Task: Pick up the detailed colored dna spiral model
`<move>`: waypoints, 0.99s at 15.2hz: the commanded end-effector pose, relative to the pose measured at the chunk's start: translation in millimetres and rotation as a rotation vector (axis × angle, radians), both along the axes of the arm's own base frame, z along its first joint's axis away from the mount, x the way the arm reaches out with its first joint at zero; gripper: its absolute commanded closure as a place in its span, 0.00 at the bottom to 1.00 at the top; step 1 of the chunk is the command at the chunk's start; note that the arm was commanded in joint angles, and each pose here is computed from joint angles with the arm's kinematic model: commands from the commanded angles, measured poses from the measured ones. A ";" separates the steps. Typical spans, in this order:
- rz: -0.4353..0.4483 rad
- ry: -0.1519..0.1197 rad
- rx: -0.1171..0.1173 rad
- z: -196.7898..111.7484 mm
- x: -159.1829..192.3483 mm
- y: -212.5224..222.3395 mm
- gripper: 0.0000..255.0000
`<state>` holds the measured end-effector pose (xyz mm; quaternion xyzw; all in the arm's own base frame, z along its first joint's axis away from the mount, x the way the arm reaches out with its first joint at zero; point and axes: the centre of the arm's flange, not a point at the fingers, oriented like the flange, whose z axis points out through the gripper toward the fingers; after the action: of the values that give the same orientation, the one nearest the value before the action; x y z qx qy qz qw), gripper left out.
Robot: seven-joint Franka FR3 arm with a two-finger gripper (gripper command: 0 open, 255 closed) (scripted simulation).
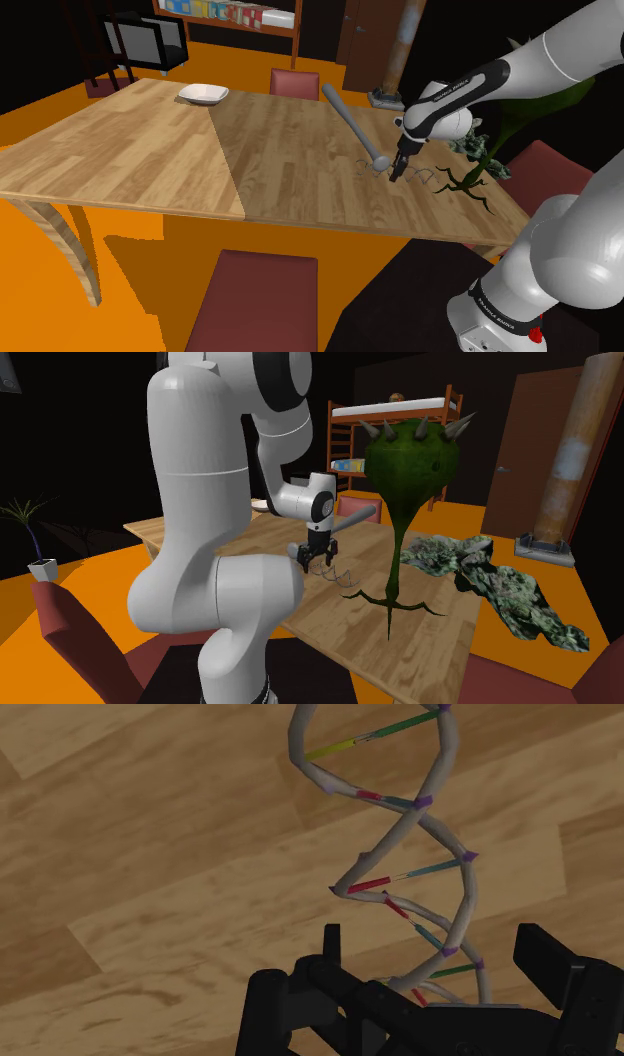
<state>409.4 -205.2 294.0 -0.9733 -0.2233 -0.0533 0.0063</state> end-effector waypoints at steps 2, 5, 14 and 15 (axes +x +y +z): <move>0.000 -0.001 0.000 -1.4 0.1 -0.3 1.00; 0.000 -0.001 0.000 -1.4 0.2 -0.2 1.00; 0.000 -0.001 0.000 19.5 0.4 0.3 1.00; 0.000 -0.001 0.000 24.8 0.4 0.3 1.00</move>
<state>408.8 -204.6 312.0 -0.9732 -0.2239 -0.0518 0.0075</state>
